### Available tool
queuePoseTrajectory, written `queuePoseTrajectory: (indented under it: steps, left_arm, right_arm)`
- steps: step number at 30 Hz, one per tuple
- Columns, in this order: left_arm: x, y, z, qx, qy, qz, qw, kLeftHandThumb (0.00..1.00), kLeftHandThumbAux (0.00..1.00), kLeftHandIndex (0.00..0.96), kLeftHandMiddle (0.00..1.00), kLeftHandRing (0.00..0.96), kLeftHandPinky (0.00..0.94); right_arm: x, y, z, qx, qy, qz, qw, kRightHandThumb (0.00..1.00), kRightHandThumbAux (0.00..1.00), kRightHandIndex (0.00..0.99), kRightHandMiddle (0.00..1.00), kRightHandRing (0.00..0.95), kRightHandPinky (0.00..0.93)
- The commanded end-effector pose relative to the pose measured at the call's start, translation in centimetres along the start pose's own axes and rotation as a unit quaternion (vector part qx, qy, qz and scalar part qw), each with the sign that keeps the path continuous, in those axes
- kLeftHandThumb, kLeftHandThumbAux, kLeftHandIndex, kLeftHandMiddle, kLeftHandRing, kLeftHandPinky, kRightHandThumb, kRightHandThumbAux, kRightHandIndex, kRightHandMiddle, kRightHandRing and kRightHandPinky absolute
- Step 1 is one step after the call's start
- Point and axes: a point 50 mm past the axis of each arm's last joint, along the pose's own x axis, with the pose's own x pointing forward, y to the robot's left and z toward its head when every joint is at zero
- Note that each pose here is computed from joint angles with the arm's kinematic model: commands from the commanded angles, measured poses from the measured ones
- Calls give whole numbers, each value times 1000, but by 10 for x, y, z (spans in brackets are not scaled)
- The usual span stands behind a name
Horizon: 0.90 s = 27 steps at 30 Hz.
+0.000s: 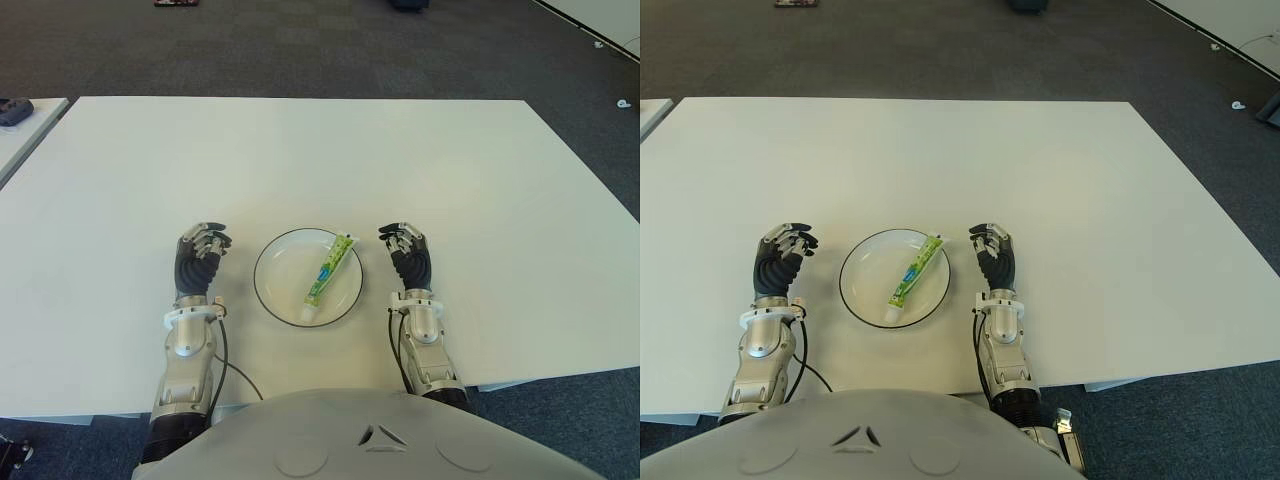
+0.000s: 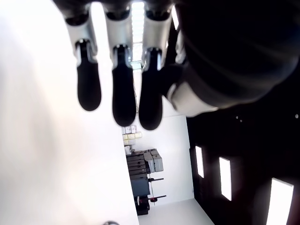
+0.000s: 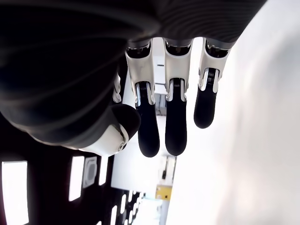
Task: Put the toothpaste on the table into the plate.
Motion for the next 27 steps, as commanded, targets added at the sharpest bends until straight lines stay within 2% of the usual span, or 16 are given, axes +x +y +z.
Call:
queuePoseTrajectory:
  steps: [1, 18, 22, 27]
  left_arm:
    - [1, -4, -2, 7, 7, -9, 1000, 703, 719, 430, 556, 546, 520]
    - [2, -4, -3, 23, 13, -14, 1000, 704, 717, 430, 564, 561, 524]
    - [1, -4, -3, 25, 12, -15, 1000, 704, 717, 431, 564, 561, 525]
    - [1, -4, -3, 26, 11, -16, 999, 704, 717, 431, 562, 562, 526]
  right_arm:
    - [3, 2, 1, 9, -2, -3, 1000, 704, 732, 426, 446, 444, 453]
    - [2, 3, 2, 6, -4, -7, 1000, 705, 732, 424, 438, 440, 443]
    - [2, 3, 2, 5, -4, -8, 1000, 704, 733, 423, 440, 445, 467]
    - [2, 4, 3, 4, -4, -8, 1000, 704, 733, 423, 438, 447, 445]
